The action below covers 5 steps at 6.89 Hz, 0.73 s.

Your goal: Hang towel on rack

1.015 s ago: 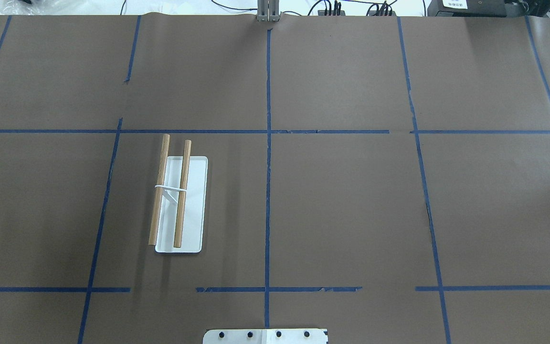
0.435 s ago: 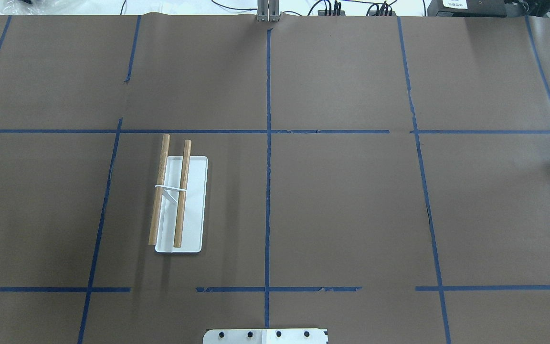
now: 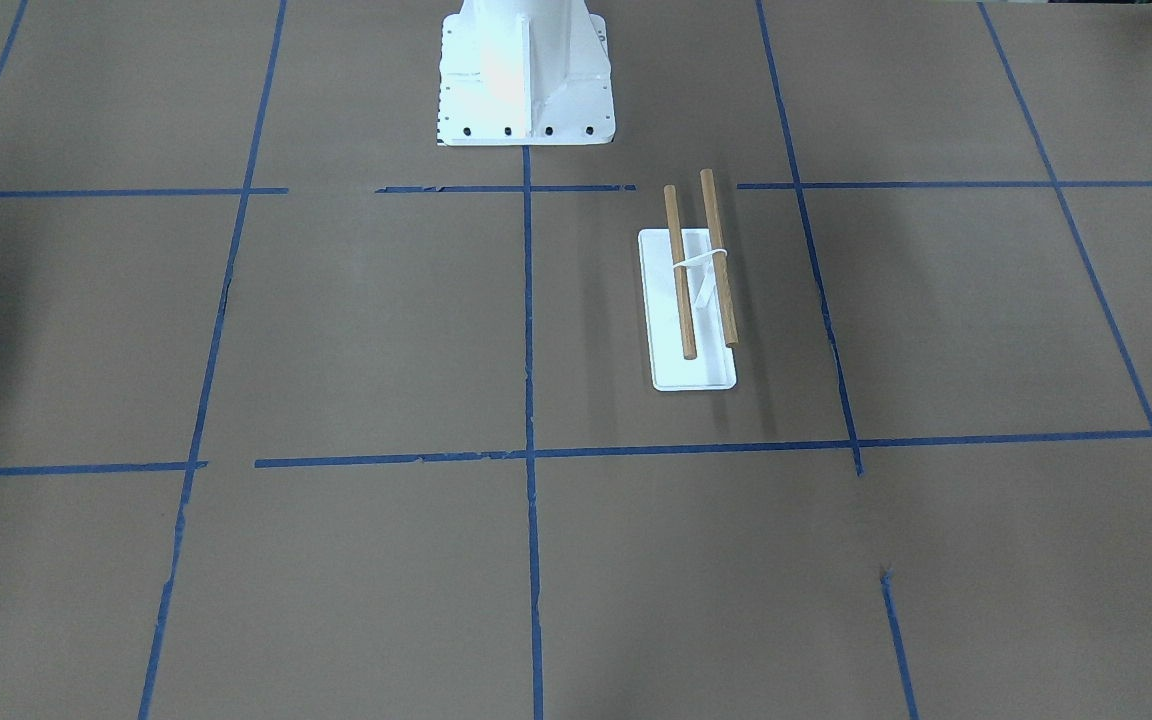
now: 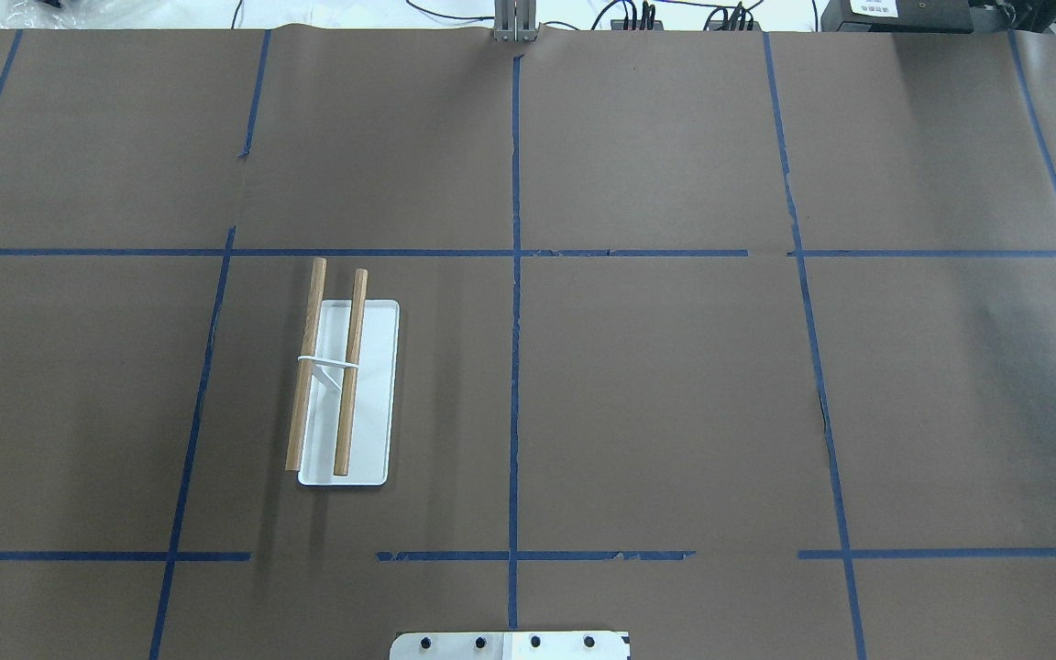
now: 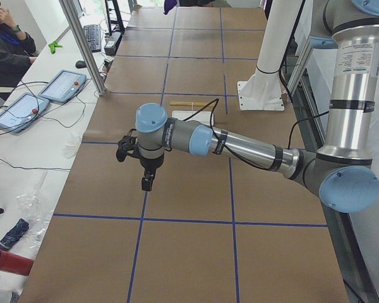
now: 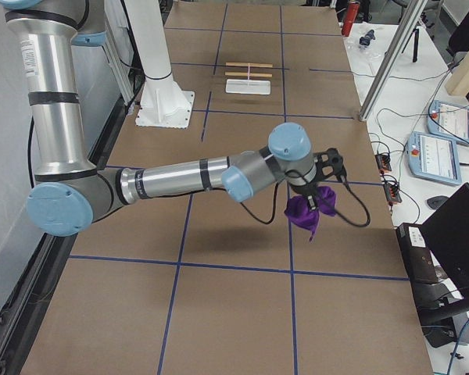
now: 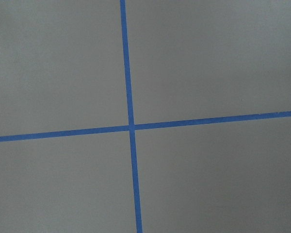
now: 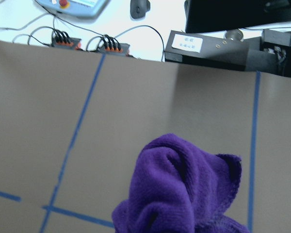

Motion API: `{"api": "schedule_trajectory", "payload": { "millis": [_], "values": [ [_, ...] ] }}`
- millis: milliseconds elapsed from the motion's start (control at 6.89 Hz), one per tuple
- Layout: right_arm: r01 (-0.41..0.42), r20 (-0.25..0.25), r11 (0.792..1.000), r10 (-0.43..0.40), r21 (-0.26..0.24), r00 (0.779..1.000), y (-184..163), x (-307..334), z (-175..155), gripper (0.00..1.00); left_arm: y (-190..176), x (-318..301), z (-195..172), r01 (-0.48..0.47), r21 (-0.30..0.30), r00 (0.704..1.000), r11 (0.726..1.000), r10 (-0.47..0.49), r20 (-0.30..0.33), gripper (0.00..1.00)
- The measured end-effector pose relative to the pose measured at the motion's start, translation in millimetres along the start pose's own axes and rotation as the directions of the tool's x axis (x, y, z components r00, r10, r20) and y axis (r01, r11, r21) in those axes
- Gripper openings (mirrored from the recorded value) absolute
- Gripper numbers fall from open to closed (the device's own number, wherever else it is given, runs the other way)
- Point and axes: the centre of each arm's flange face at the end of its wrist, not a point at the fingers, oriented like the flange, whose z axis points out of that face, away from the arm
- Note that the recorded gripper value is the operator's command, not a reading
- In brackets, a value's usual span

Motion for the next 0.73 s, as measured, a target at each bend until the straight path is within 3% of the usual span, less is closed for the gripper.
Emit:
{"api": "schedule_trajectory", "payload": {
  "millis": [290, 435, 580, 725],
  "values": [
    [-0.174, 0.034, 0.982, 0.172, 0.078, 0.985, -65.4, -149.2, 17.9, 0.00, -53.5, 46.5, -37.2, 0.050, 0.098, 0.999, 0.994, -0.048, -0.018, 1.00],
    [-0.235, 0.046, 0.963, 0.231, 0.135, 0.972, -65.2, -226.8, 36.4, 0.00, -70.3, 75.1, -48.3, 0.098, 0.165, 0.994, 0.981, -0.089, -0.061, 1.00],
    [-0.293, 0.073, 0.937, 0.284, 0.188, 0.956, -55.1, -287.8, 49.0, 0.00, -79.4, 110.3, -47.2, 0.153, 0.232, 0.983, 0.961, -0.123, -0.137, 1.00],
    [-0.366, 0.128, 0.901, 0.345, 0.234, 0.930, -43.2, -341.6, 54.0, 0.00, -81.4, 154.1, -35.2, 0.237, 0.254, 0.954, 0.938, -0.175, -0.245, 1.00]
  ]
}}
